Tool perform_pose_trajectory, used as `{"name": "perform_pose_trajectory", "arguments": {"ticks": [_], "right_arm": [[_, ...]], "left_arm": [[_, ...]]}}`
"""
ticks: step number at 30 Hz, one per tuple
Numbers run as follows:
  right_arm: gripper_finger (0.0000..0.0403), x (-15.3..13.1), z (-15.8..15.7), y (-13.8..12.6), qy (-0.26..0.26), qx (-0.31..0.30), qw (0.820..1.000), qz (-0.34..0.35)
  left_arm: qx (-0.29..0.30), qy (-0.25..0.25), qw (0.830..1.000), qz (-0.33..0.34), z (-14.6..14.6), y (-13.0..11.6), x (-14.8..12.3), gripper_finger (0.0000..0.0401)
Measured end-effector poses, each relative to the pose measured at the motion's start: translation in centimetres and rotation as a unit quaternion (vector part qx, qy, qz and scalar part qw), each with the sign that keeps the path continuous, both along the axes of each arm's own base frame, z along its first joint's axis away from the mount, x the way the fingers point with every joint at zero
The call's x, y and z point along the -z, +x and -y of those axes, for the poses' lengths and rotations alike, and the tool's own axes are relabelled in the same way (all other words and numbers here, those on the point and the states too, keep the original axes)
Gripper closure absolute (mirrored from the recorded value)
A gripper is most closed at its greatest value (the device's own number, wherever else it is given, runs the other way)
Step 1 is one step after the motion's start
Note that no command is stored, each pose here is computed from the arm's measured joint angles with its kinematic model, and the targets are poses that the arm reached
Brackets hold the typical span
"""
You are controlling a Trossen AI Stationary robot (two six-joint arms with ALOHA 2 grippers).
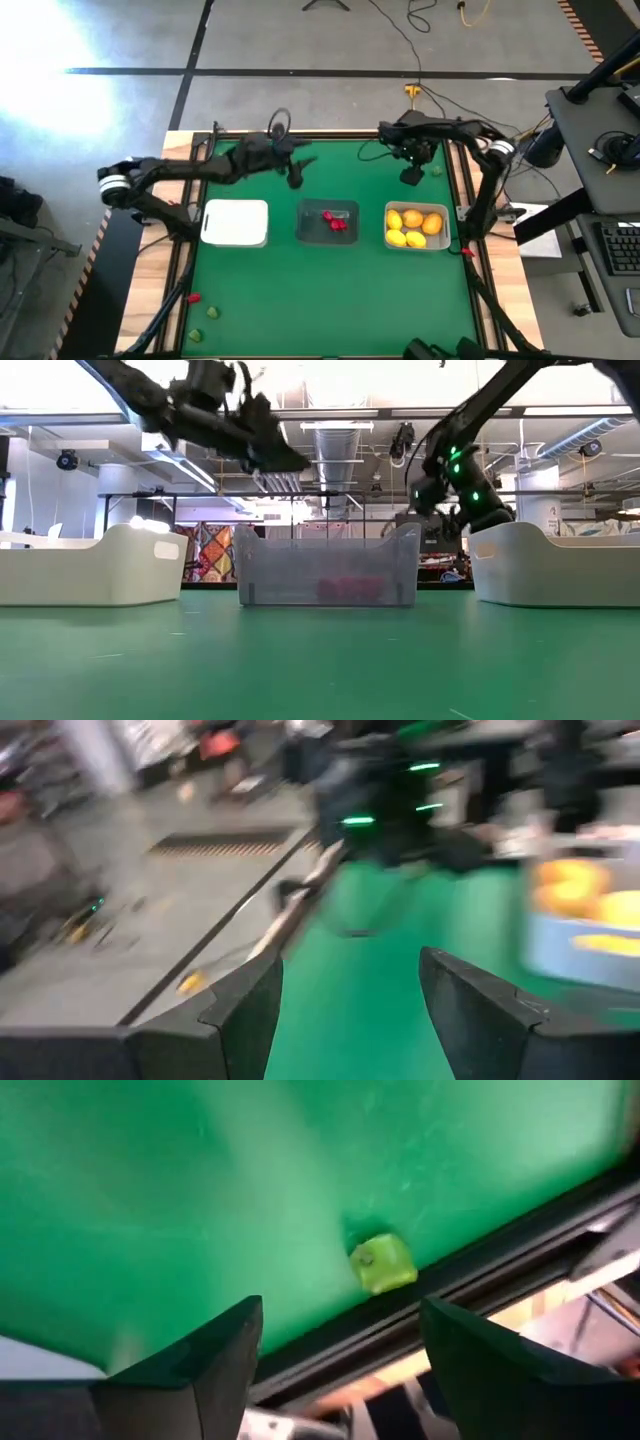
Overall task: Sort produce into baskets
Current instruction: Put the green chili pepper into the white bin
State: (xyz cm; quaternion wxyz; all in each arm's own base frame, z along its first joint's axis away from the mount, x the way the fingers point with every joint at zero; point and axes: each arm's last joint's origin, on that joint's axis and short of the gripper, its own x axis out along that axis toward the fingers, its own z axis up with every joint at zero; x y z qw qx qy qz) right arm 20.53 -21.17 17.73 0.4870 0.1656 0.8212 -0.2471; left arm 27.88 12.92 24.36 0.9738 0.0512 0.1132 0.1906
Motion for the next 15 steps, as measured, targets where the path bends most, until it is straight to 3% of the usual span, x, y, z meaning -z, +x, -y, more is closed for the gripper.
{"name": "perform_pose_trajectory", "arguments": {"ticks": [3,7,12,15], "right_arm": [[0.0132,1.3,0.0,-0.1,0.042,-0.014,0.998,-0.037],[0.0119,2.1,0.3,-0.2,0.044,-0.03,0.997,-0.064],[0.0103,3.3,1.7,-1.0,0.02,-0.066,0.992,-0.103],[0.0101,4.7,2.7,-1.8,0.044,-0.07,0.989,-0.12]], "left_arm": [[-0.03,-0.045,0.999,-0.006,-2.7,-0.2,-1.1,0.0182],[-0.067,-0.145,0.987,-0.034,-4.5,-0.4,-4.1,0.0182],[-0.057,-0.143,0.987,-0.047,-4.5,0.0,-8.8,0.0182],[-0.06,-0.145,0.987,-0.036,-4.5,-0.1,-10.7,0.0182]]}}
